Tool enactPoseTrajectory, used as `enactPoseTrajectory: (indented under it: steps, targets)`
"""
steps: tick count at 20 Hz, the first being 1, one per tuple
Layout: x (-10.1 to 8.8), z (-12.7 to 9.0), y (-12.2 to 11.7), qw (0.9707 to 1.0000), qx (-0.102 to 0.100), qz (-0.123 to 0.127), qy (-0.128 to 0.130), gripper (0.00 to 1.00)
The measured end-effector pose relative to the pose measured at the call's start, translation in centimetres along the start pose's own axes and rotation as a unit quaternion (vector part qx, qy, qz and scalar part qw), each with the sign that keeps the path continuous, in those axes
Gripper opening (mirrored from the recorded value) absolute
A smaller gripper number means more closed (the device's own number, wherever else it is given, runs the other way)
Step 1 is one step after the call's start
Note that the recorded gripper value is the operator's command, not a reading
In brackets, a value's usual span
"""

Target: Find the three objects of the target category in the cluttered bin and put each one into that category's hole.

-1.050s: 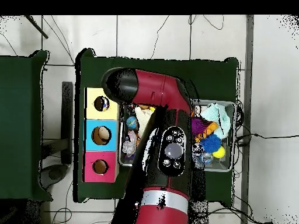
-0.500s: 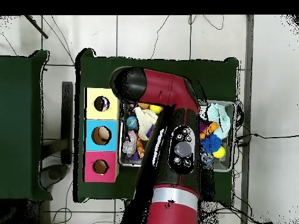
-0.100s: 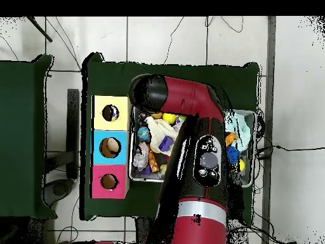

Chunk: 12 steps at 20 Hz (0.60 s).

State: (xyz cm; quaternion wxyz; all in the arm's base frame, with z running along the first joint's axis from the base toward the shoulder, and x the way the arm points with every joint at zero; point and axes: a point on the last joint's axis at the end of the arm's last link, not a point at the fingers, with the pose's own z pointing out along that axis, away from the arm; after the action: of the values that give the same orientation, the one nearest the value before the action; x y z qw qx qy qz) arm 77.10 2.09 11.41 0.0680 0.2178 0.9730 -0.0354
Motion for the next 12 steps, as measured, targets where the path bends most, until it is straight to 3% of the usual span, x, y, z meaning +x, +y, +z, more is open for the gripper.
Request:
enactPoseTrajectory:
  steps: [12]
  targets:
    - [-1.6,2.1,-5.2,0.9999,0.012,0.007,0.004,1.00]
